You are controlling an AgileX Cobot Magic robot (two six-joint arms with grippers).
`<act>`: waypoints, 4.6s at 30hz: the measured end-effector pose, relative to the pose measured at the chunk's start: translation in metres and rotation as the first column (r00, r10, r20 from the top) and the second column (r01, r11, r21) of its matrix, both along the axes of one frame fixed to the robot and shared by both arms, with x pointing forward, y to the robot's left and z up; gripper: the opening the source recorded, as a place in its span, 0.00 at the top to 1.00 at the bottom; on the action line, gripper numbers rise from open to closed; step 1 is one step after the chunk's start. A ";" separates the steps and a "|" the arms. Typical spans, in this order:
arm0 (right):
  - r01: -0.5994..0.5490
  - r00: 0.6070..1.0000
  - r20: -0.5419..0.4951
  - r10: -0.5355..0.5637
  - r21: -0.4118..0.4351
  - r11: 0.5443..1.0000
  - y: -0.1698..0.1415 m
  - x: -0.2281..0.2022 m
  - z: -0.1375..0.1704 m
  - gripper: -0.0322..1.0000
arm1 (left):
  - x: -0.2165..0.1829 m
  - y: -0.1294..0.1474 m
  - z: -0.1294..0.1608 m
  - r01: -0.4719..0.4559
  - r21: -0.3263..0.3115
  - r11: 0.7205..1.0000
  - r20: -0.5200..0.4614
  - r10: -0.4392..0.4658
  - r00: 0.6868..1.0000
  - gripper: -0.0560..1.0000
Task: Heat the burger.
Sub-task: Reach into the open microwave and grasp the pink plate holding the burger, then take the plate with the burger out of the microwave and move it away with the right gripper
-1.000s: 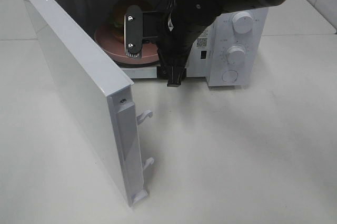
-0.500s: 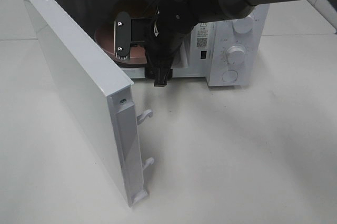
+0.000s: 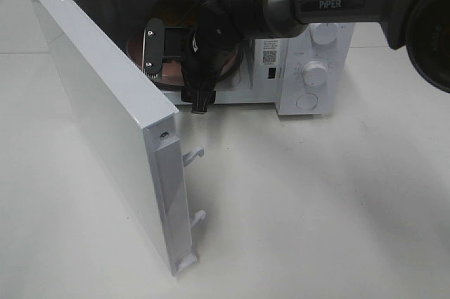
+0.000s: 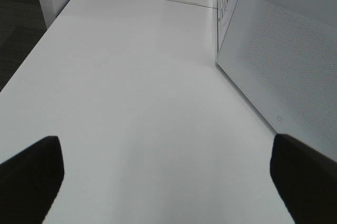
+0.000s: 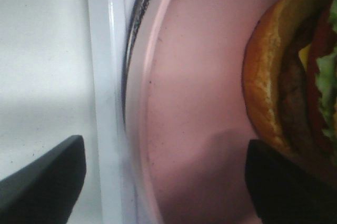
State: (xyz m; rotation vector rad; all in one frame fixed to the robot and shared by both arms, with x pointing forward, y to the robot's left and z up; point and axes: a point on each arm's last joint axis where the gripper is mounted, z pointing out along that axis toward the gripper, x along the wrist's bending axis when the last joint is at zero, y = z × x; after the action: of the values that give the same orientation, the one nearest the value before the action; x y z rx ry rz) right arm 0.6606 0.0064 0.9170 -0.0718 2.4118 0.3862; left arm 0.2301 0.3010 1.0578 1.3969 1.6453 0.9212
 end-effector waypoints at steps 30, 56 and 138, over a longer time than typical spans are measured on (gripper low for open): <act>0.021 0.998 -0.058 -0.022 -0.015 1.000 0.002 0.002 -0.028 0.23 | 0.000 0.002 0.000 -0.017 0.024 1.000 -0.001 0.017 1.000 0.01; 0.051 0.988 -0.150 -0.047 0.024 0.998 0.002 -0.012 0.018 0.87 | 0.000 0.002 0.000 -0.017 0.024 1.000 -0.001 0.017 1.000 0.01; -0.332 0.942 0.008 0.336 -0.144 0.932 -0.123 -0.174 0.042 0.88 | 0.000 0.002 0.000 -0.017 0.024 1.000 -0.001 0.017 1.000 0.01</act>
State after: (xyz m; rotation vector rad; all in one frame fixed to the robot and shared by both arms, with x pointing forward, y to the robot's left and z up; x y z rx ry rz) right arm 0.4862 -0.1165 0.9591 -0.5542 2.3916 0.3630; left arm 0.2300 0.3034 1.0579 1.4018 1.6545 0.9535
